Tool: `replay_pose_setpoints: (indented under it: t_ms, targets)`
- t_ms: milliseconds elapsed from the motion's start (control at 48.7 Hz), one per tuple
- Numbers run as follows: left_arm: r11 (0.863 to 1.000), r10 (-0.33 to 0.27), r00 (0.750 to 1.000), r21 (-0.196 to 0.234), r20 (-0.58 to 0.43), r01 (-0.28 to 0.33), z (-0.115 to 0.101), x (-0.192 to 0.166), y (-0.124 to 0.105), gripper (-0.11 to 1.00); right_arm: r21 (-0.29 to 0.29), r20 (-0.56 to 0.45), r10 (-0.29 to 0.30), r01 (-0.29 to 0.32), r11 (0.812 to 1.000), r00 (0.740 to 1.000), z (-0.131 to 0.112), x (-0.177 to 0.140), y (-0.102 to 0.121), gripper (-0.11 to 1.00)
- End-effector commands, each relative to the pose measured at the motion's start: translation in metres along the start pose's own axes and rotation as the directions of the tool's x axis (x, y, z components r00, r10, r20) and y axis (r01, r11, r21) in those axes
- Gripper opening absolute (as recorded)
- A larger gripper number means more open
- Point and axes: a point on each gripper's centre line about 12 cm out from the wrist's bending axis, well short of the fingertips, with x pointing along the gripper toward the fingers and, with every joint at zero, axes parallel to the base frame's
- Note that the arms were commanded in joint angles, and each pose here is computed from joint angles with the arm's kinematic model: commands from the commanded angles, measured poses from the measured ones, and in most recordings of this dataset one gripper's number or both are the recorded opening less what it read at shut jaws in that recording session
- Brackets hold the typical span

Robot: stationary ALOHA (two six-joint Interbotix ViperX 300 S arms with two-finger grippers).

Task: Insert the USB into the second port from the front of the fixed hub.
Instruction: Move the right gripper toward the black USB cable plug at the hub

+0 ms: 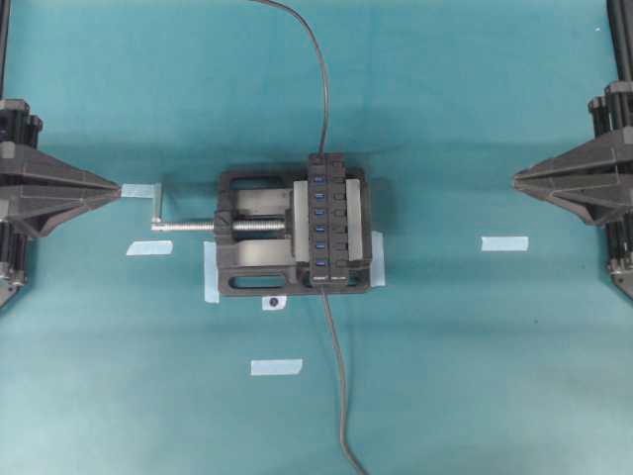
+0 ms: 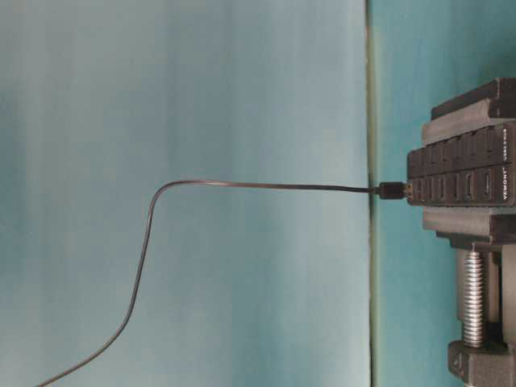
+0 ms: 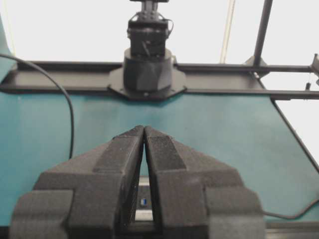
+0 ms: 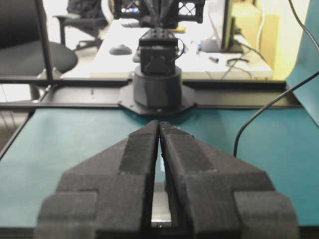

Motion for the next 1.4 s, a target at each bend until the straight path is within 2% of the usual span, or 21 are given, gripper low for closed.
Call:
replay_pose_setpoints:
  t_ms: [0,62,123,226,452,637,842,1068,1377]
  targets:
    - [1.000,0.009,1.000,0.003,-0.023,-0.008,-0.005,0.002,0.002,0.13,0.009,0.011,-0.005,0.005,1.000,1.000,0.003,0.002,-0.001,0.16]
    - [1.000,0.009,0.999,0.005,-0.041,-0.009,-0.005,0.003,0.002,0.08,0.018,0.014,-0.006,0.006,1.000,1.000,0.006,0.003,-0.001,0.18]
    - [1.000,0.009,0.998,0.008,-0.061,-0.009,-0.004,0.005,0.002,0.00,0.034,0.015,-0.008,0.007,0.999,1.000,0.009,0.003,-0.001,0.08]
    - [1.000,0.009,0.996,0.013,-0.092,-0.008,-0.003,0.008,0.002,0.00,0.062,-0.006,-0.011,0.011,0.998,1.000,0.008,0.004,-0.002,0.01]
    - [1.000,0.009,0.982,0.010,-0.186,-0.007,-0.014,0.010,0.002,0.00,0.100,-0.148,-0.038,0.053,0.994,0.988,-0.002,0.011,-0.008,-0.01]
    - [1.000,0.009,0.969,0.010,-0.247,-0.007,-0.018,0.013,0.002,0.00,0.098,-0.325,-0.076,0.114,0.989,0.943,-0.010,0.029,-0.018,-0.01]
    - [1.000,0.008,0.964,0.006,-0.267,-0.006,-0.020,0.017,0.002,0.00,0.078,-0.501,-0.128,0.192,0.978,0.856,-0.033,0.050,-0.036,-0.01]
    - [1.000,0.007,0.957,0.008,-0.290,-0.005,-0.022,0.025,0.002,0.00,0.047,-0.572,-0.169,0.238,0.970,0.802,-0.049,0.072,-0.054,-0.01]
    - [1.000,0.008,0.957,0.008,-0.290,-0.005,-0.020,0.027,0.002,0.00,-0.016,-0.663,-0.187,0.236,0.972,0.725,-0.080,0.101,-0.071,-0.01]
